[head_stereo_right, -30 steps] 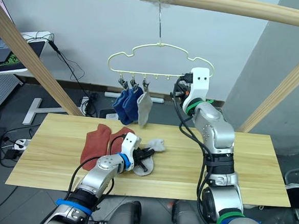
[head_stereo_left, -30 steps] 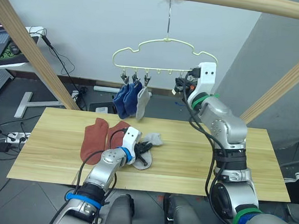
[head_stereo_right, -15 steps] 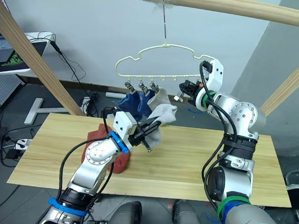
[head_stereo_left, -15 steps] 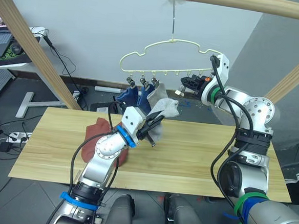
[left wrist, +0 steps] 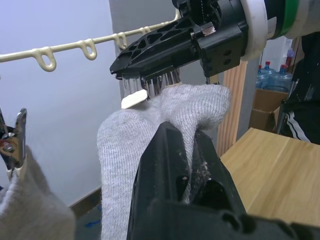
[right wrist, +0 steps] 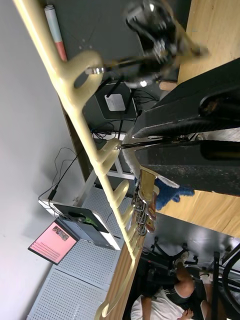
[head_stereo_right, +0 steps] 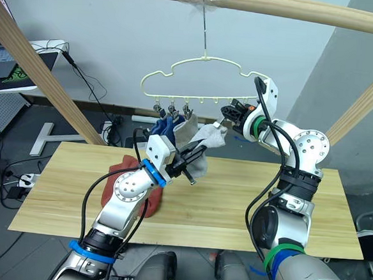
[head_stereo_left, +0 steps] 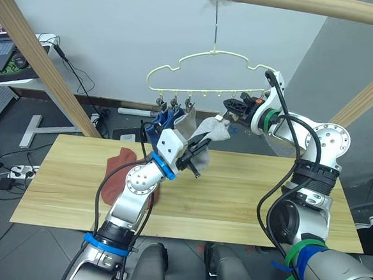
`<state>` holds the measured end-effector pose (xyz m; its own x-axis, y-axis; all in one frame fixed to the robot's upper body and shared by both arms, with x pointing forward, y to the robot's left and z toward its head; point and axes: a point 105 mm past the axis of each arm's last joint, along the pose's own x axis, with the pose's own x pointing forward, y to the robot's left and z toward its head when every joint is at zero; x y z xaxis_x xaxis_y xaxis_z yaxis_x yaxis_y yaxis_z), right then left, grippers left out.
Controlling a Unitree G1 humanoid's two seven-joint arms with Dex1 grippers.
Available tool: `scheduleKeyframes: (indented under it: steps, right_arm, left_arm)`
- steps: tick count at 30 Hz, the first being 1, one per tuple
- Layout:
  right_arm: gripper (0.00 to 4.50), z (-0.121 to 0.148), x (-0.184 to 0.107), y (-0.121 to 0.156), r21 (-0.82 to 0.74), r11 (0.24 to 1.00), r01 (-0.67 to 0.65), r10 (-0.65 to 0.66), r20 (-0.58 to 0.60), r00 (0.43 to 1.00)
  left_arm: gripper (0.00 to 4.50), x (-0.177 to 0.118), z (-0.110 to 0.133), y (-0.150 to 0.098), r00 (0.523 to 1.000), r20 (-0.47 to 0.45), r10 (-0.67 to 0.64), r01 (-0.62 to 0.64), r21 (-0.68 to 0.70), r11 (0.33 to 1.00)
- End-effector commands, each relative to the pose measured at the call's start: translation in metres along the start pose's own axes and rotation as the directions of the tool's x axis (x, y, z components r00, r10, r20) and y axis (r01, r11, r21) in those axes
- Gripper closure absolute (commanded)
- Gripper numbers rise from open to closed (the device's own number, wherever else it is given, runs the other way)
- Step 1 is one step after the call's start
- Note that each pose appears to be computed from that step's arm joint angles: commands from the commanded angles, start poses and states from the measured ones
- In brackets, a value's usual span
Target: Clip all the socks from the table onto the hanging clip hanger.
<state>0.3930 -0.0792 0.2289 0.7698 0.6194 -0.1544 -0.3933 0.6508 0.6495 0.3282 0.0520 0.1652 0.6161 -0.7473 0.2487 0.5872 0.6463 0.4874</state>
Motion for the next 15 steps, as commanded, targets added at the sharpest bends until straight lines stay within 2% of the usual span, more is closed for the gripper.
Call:
scheduleKeyframes:
  steps: [1,9,10,11,15]
  right_arm:
    - [4.50,0.0020,-0.0047,-0.0013,0.011,1.000,0.015,-0.015,-0.001,1.000]
    - [4.50,0.0014,-0.0062,0.0028,0.036,0.999,-0.010,0.010,-0.010,1.000]
    - [3.89,0.0024,-0.0066,0.0035,0.035,0.999,-0.014,0.014,-0.008,1.000]
    - [3.69,0.0031,-0.0070,0.0040,0.034,0.999,-0.016,0.017,-0.007,1.000]
    - [2.12,0.0070,-0.0092,0.0039,0.024,0.999,-0.020,0.020,0.007,1.000]
  left_arm:
    - [4.48,0.0031,0.0103,0.0049,0.998,0.053,0.019,-0.020,0.016,1.000]
    - [4.48,0.0066,0.0136,0.0097,0.997,0.070,0.037,-0.038,0.015,0.999]
    - [4.50,0.0066,0.0143,0.0097,0.997,0.072,0.037,-0.038,0.016,0.999]
    - [4.50,0.0065,0.0148,0.0096,0.997,0.073,0.036,-0.038,0.016,0.999]
    - [4.50,0.0072,0.0189,0.0111,0.995,0.088,0.038,-0.040,0.018,0.999]
